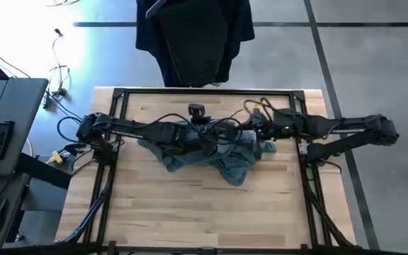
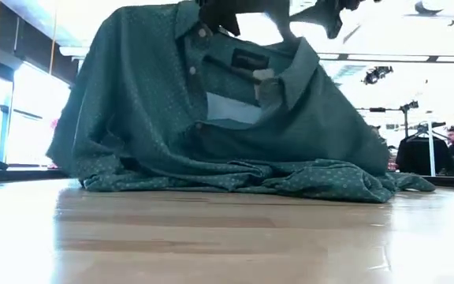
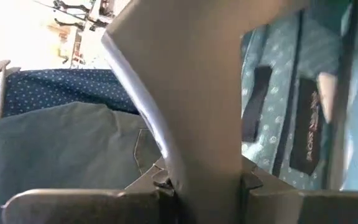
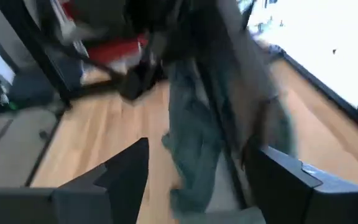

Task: Hang clothes
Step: Remove the hanger from the light blue polo shirt

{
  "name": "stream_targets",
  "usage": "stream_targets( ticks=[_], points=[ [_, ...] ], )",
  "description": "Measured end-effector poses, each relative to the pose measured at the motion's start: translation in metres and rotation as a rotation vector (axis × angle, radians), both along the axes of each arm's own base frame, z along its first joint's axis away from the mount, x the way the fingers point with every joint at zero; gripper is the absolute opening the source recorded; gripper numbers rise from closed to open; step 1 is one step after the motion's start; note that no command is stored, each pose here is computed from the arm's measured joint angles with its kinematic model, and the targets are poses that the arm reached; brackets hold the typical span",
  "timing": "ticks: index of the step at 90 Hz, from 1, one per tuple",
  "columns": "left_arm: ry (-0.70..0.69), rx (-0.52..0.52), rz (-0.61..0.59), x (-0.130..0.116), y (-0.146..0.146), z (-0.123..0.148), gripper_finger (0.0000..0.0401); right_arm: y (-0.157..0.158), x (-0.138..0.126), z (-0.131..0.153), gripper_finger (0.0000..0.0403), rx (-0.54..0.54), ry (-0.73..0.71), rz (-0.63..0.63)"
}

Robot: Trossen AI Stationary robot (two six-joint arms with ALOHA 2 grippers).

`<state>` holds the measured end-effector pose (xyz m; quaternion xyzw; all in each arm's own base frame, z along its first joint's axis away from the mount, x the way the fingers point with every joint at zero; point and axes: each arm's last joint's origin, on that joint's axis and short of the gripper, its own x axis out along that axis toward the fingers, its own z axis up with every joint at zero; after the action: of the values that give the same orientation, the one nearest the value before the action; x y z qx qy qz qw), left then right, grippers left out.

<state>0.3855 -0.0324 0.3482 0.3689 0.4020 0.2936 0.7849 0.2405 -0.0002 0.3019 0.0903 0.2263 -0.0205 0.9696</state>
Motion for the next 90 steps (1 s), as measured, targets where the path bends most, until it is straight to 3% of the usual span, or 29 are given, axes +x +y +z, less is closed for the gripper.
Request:
stream_targets(
  ticks=[8, 24, 38, 62, 76, 90],
  points=[
    [-0.028, -0.013, 0.022, -0.006, 0.0, 0.011, 0.0039, 0.0, -0.002, -0.016, 0.02, 0.001, 0.132, 0.001],
    [-0.039, -0.024, 0.008, -0.01, -0.004, 0.02, 0.0039, -0.001, -0.009, -0.027, 0.0163, -0.024, 0.202, -0.025],
    [0.021, -0.019, 0.004, -0.015, -0.003, 0.019, 0.0039, 0.001, -0.016, 0.002, 0.0155, 0.0, 0.07, 0.008],
    [0.007, -0.072, 0.004, -0.015, -0.003, 0.017, 0.0039, 0.0, -0.029, 0.03, 0.0209, -0.063, -0.044, -0.015],
    [-0.005, -0.12, -0.03, -0.014, -0.006, 0.017, 0.0039, -0.001, -0.016, 0.026, 0.0249, -0.129, -0.062, -0.037],
    [-0.004, -0.116, -0.044, -0.015, -0.012, 0.017, 0.0039, -0.001, 0.0, 0.015, 0.0245, -0.164, -0.029, -0.012]
  ],
)
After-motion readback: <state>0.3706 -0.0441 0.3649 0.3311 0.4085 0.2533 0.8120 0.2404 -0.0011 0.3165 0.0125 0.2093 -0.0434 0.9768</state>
